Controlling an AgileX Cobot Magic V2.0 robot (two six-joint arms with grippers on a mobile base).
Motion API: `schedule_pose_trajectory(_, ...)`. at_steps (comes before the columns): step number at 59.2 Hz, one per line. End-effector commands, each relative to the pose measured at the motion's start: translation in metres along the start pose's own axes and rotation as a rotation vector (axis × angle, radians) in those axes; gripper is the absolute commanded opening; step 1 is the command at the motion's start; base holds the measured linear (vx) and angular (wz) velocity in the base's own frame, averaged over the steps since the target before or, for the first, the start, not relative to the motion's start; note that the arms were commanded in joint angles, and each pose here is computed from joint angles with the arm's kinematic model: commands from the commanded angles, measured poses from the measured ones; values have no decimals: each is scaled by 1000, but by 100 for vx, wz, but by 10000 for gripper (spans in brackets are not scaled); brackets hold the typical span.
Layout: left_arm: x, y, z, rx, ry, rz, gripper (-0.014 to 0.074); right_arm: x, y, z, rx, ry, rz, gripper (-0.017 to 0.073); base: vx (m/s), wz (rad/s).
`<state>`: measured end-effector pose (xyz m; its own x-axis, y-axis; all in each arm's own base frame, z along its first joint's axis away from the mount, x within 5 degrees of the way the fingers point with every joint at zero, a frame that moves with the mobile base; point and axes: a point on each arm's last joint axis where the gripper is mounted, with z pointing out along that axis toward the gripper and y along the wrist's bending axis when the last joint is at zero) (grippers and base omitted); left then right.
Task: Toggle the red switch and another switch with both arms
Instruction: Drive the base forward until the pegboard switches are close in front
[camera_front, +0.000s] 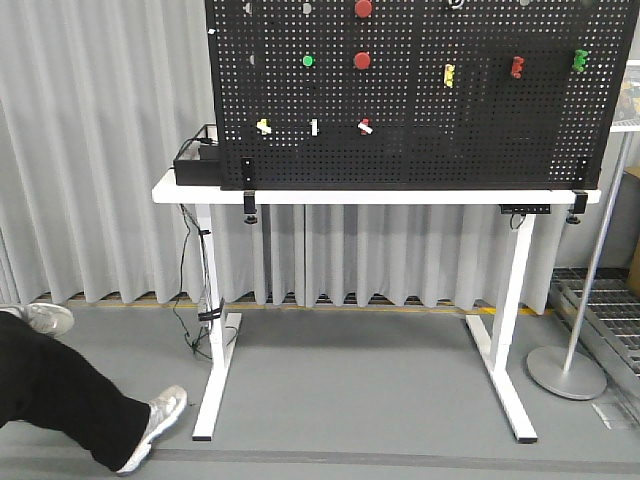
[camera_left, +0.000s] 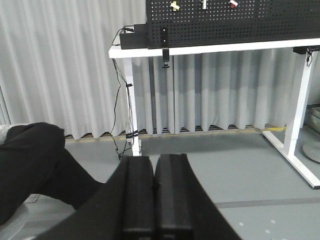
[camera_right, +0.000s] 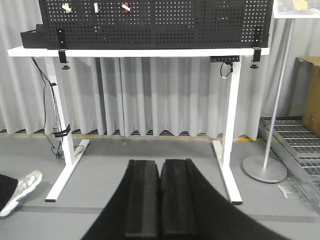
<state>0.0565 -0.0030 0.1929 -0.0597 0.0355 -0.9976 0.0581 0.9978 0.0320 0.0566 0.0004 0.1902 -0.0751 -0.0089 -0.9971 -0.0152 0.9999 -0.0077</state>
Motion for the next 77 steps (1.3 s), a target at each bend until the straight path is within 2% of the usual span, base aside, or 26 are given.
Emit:
schedule_pose_trajectory(1,-1,0,0,1,-64,-10,2,-6,0,-1,2,-82,-14,-6,0,0)
schedule_pose_trajectory(44,-1,0,0,1,-64,-10,2,-6,0,-1,2,-82,-14,-6,1,0)
schedule_pose_trajectory(77,-1,0,0,0,-64,-10,2,-6,0,-1,2,-82,-14,-6,16,5)
